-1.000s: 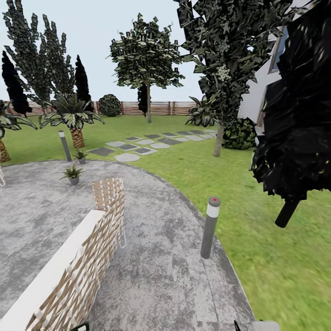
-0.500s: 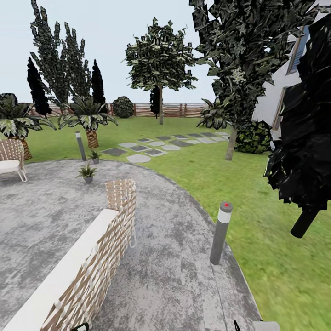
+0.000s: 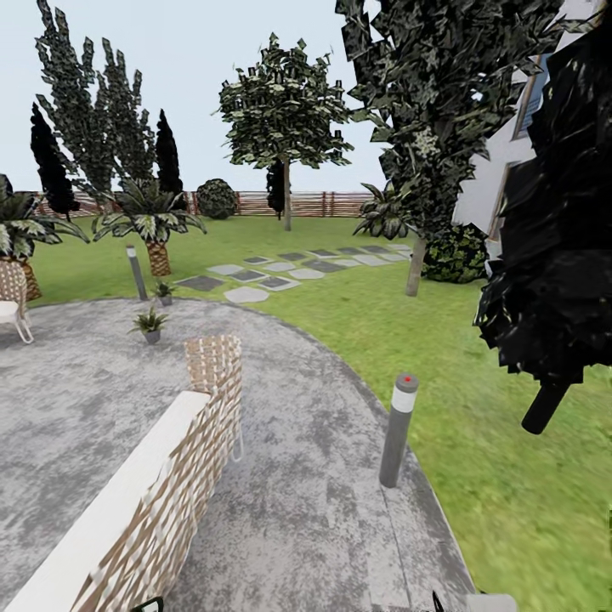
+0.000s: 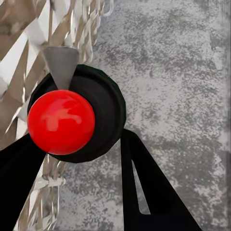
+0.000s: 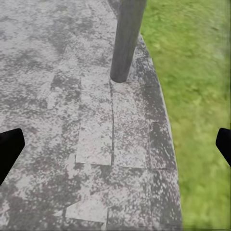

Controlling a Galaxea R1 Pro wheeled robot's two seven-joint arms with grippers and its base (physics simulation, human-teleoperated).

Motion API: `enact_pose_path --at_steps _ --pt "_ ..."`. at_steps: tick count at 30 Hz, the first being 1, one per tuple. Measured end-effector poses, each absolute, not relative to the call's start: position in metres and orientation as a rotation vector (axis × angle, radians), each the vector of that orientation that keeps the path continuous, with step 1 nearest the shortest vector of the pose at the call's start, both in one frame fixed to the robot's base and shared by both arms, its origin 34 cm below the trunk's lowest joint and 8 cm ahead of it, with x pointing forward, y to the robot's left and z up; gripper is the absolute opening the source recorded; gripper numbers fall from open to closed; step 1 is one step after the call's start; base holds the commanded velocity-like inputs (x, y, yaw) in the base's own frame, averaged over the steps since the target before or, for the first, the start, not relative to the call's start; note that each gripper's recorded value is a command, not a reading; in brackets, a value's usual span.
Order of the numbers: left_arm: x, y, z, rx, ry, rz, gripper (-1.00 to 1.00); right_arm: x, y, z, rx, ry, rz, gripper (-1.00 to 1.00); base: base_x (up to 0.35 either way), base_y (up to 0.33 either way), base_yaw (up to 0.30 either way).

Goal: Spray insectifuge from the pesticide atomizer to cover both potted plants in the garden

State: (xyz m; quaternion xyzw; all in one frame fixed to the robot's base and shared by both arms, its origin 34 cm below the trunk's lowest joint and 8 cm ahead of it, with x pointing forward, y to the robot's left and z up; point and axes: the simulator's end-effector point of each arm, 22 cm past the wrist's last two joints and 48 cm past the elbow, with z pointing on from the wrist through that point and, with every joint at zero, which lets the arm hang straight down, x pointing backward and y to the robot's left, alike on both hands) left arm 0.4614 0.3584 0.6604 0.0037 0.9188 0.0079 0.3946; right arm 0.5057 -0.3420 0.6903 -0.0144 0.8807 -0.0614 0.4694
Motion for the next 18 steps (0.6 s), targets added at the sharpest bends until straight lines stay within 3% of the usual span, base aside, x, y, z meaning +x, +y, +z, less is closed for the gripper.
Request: enact_pose_path --at_steps 18 --pt "0.456 0.358 0.679 0.010 2.332 0.020 -1.00 0.501 -0.341 0.709 -0.035 2.159 -0.150 1.00 0.000 0.000 -0.011"
